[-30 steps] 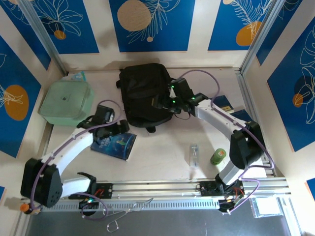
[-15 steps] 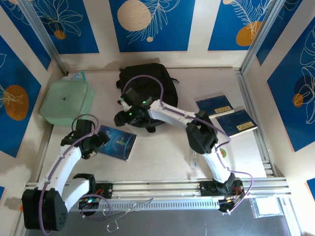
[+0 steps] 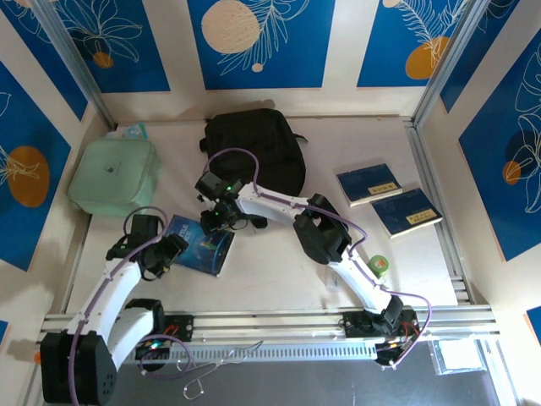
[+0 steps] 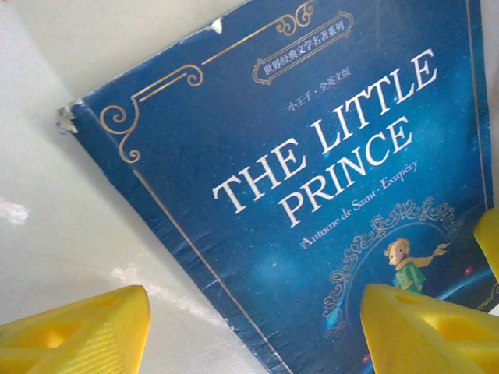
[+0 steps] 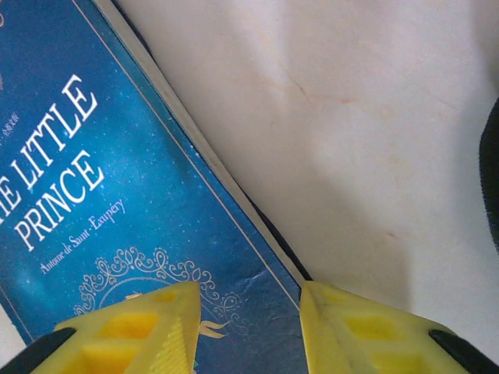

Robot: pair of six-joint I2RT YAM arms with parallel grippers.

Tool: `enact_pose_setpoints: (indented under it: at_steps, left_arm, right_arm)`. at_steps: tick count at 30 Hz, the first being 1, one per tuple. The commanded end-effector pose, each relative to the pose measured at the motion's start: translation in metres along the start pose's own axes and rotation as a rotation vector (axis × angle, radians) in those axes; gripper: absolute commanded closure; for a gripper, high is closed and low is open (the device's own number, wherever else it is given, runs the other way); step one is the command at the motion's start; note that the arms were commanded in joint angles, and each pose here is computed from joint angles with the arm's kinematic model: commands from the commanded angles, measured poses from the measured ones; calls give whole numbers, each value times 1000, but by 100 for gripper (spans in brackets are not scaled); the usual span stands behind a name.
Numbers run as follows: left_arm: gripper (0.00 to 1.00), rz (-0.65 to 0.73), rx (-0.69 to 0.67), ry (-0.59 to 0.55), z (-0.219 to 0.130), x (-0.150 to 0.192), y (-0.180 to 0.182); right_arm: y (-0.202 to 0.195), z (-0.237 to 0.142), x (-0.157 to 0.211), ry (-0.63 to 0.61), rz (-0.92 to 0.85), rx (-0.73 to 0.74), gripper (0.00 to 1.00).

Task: Pack the student bag
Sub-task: Pick up the book from the middle-left of the table.

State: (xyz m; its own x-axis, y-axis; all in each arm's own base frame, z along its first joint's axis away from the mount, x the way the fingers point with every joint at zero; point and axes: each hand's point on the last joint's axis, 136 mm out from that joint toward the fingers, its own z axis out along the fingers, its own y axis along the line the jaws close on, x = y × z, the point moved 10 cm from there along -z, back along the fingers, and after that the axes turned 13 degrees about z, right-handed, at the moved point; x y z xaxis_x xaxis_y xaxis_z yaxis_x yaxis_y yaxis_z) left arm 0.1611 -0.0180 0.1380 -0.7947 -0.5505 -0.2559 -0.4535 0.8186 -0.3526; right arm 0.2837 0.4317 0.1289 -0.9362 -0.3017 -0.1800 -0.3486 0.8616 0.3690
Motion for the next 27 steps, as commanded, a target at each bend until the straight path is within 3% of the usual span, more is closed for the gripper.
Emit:
enact_pose_setpoints:
  at_steps: [1,15,27]
  left_arm:
    - [30,-29,22,16,5,1,1]
    - [28,-45,40,69,21,6,3]
    - [41,-4,185,18,24,-8,-13]
  right_arm:
    - [-3,5,2,26,3,35,64]
    - [-15,13,12,61,53,81,60]
    - [-24,19,14,106,105,41,60]
